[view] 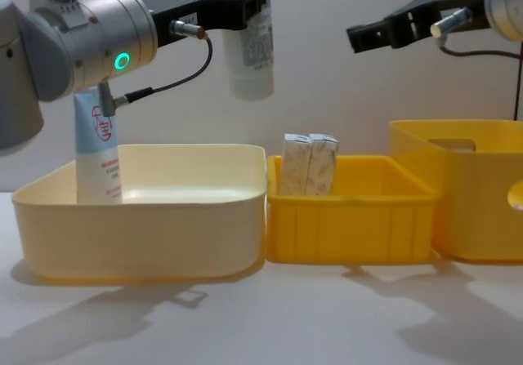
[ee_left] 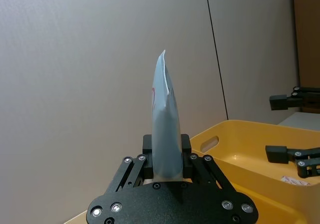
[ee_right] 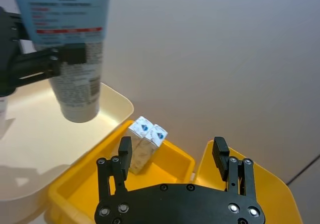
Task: Bimanual collaborative sorting of washing and personal care products
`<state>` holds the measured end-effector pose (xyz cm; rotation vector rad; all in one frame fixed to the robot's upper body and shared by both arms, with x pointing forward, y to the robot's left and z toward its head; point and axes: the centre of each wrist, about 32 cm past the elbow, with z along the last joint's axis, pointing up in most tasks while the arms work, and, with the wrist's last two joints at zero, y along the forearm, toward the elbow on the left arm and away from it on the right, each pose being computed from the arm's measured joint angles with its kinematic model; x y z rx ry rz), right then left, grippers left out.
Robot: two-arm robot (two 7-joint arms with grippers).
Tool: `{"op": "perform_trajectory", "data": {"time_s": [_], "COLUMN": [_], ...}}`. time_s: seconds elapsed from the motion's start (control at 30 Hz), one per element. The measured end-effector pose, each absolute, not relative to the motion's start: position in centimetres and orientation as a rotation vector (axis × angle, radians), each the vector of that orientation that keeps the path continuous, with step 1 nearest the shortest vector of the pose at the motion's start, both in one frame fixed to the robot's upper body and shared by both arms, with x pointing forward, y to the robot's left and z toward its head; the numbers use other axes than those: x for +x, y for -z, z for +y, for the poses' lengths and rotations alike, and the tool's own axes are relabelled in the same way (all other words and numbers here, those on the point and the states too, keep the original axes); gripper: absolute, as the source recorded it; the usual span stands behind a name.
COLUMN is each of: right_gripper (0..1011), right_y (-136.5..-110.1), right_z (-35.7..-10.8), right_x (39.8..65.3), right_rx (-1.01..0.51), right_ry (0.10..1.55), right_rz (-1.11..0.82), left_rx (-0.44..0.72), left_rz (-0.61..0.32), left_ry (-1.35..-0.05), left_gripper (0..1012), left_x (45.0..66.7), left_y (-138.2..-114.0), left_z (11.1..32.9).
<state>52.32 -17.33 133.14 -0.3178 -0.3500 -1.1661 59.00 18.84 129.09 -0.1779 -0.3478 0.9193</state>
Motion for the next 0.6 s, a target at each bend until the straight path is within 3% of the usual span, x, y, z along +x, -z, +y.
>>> {"op": "perform_trajectory", "data": {"time_s": [0.6], "right_gripper": [1001], "right_y": [-133.1], "right_z": [-16.2], "right_x": [53.2], "right_rx": [-0.328], "right_ry": [1.086], "right_rz": [-0.387], "left_rx": [-0.167], "left_rz": [-0.338], "left_ry": [-0.920], "left_gripper": [300], "left_x": [58.4], "left_y": [-128.4], "left_z": [19.1]}}
